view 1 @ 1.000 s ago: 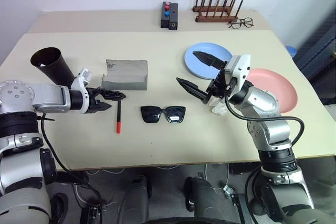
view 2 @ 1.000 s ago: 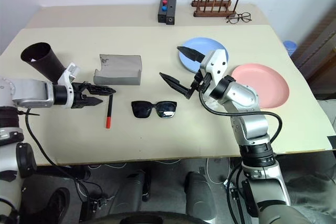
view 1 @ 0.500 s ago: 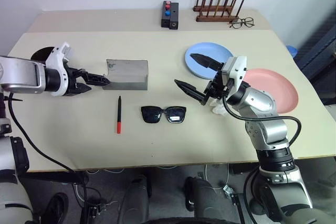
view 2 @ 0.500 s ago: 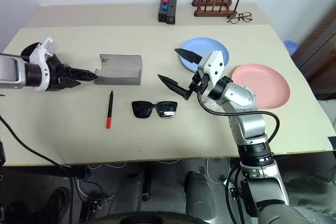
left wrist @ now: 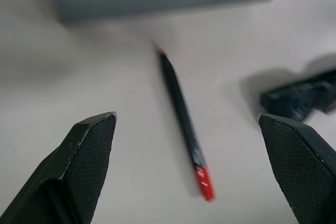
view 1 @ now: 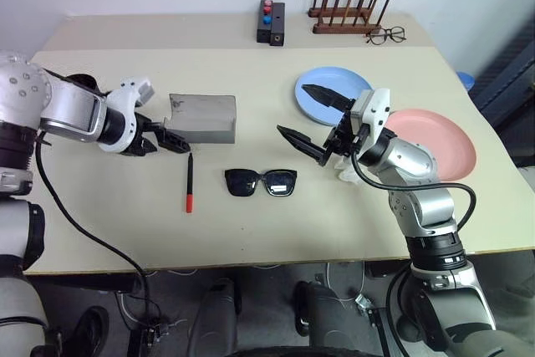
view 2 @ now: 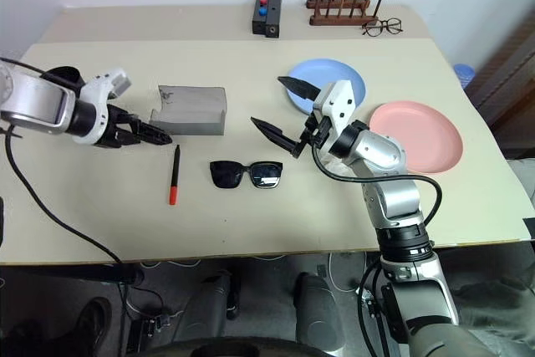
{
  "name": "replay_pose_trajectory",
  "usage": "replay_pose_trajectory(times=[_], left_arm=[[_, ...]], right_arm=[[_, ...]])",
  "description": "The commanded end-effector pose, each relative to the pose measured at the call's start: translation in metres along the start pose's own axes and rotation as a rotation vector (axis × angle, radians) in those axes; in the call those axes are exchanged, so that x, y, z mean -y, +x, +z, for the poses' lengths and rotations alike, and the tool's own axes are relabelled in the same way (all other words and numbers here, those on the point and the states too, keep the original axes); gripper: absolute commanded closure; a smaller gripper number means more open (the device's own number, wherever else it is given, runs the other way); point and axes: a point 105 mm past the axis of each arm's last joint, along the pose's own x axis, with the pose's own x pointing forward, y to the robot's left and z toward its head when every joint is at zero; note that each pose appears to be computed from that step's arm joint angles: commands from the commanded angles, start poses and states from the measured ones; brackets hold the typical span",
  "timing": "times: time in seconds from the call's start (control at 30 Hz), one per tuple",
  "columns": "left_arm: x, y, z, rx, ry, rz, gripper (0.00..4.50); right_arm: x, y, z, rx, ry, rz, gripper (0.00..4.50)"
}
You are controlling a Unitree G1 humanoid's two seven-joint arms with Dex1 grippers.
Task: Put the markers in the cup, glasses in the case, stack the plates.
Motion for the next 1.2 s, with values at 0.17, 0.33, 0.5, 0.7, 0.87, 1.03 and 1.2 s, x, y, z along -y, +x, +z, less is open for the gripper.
replay_pose_trajectory(times=[0.17, 0.33, 0.5, 0.7, 0.87, 1.03, 1.2], left_arm=[[0.0, 0.014, -0.012, 0.007, 0.035, 0.043, 0.01], [-0.006, 0.018, -0.021, 0.058, 0.037, 0.114, 0.01], [0.004, 0.023, -0.027, 0.098, 0.064, 0.121, 0.01], [0.026, 0.029, -0.028, 0.138, 0.078, 0.06, 0.01], [0.026, 0.035, -0.04, 0.126, 0.062, 0.079, 0.01], [0.026, 0.04, -0.048, 0.131, 0.035, 0.117, 0.01], [0.026, 0.045, -0.053, 0.133, -0.017, 0.143, 0.01]], right_arm=[[-0.004, -0.003, 0.006, 0.034, -0.005, 0.016, 0.0], [-0.006, 0.002, 0.006, 0.035, 0.006, 0.042, 0.0], [-0.007, 0.005, 0.006, 0.037, 0.013, 0.062, 0.0], [-0.005, 0.001, 0.003, 0.032, 0.017, 0.075, 0.0], [-0.007, -0.001, 0.003, 0.023, 0.025, 0.076, 0.0], [-0.008, -0.001, 0.004, 0.014, 0.029, 0.076, 0.0], [-0.009, 0.001, 0.006, 0.015, 0.03, 0.076, 0.0]])
